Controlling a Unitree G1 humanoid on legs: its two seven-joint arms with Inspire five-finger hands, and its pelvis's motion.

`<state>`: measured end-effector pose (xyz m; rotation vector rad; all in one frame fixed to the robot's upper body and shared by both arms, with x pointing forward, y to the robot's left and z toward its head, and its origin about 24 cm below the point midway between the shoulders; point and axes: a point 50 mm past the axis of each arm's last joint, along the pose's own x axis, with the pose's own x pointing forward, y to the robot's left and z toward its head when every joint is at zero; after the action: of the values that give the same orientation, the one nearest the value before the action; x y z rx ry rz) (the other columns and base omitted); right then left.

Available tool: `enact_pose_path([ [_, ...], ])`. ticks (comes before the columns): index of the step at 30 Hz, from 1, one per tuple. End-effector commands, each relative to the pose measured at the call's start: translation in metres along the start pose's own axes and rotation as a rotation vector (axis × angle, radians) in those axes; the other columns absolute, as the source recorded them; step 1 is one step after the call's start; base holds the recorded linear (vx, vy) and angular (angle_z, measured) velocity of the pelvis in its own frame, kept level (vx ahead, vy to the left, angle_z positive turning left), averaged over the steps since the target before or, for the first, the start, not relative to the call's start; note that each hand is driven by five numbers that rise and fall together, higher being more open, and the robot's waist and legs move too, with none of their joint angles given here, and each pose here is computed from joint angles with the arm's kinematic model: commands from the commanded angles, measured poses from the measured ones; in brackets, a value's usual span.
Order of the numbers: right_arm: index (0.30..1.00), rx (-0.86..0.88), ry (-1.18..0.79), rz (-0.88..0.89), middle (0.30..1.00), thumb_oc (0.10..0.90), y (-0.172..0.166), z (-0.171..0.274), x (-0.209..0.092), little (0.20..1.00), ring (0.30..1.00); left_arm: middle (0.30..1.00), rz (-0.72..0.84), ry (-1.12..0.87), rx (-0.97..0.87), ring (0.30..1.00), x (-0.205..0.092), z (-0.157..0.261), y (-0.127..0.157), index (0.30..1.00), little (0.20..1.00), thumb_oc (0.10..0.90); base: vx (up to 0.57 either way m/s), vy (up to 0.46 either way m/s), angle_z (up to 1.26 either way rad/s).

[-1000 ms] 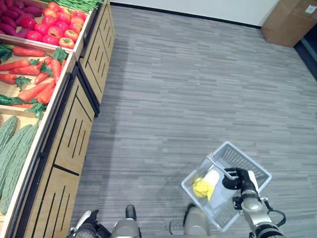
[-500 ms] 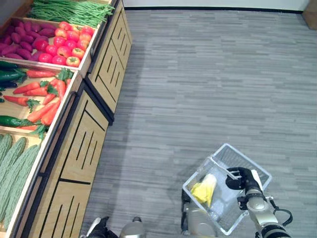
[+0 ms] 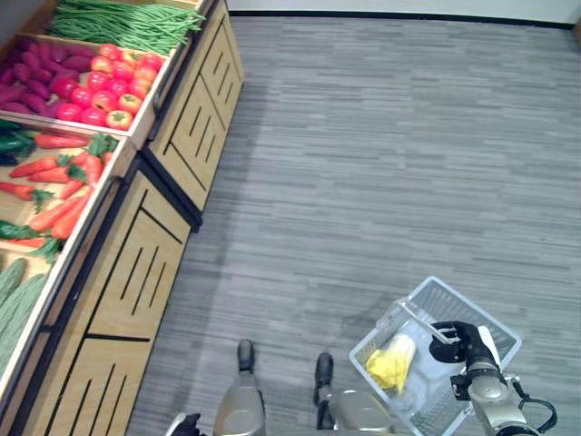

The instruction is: Get the vegetables into the basket

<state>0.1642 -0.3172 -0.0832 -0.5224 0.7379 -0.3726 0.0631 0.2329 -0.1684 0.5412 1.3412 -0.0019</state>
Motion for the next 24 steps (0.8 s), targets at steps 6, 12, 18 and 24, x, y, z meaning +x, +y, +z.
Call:
enact_pose_path([
  [6, 0.300, -0.017, -0.123, -0.077, 0.300, 0.400, -0.020, 0.018, 0.000, 0.300, 0.300, 1.000, 0.096, 0.046, 0.040, 1.000, 0.000, -0.018, 0.023, 1.000, 1.000, 0.900, 0.21, 0.173, -0.22],
  [12, 0.300, 0.024, -0.124, -0.056, 0.300, 0.400, -0.003, 0.027, 0.003, 0.300, 0.300, 1.000, 0.194, -0.083, -0.035, 1.000, 0.001, 0.012, 0.046, 1.000, 1.000, 0.900, 0.16, 0.224, -0.08],
  [18, 0.300, 0.057, -0.167, -0.028, 0.300, 0.400, 0.013, 0.038, 0.002, 0.300, 0.300, 1.000, 0.291, -0.230, -0.075, 1.000, -0.002, 0.044, 0.069, 1.000, 1.000, 0.900, 0.12, 0.129, -0.02],
  [24, 0.300, 0.092, -0.190, -0.051, 0.300, 0.400, 0.010, 0.044, 0.002, 0.300, 0.300, 1.000, 0.304, -0.277, -0.140, 1.000, -0.004, 0.056, 0.073, 1.000, 1.000, 0.900, 0.23, -0.112, 0.39],
])
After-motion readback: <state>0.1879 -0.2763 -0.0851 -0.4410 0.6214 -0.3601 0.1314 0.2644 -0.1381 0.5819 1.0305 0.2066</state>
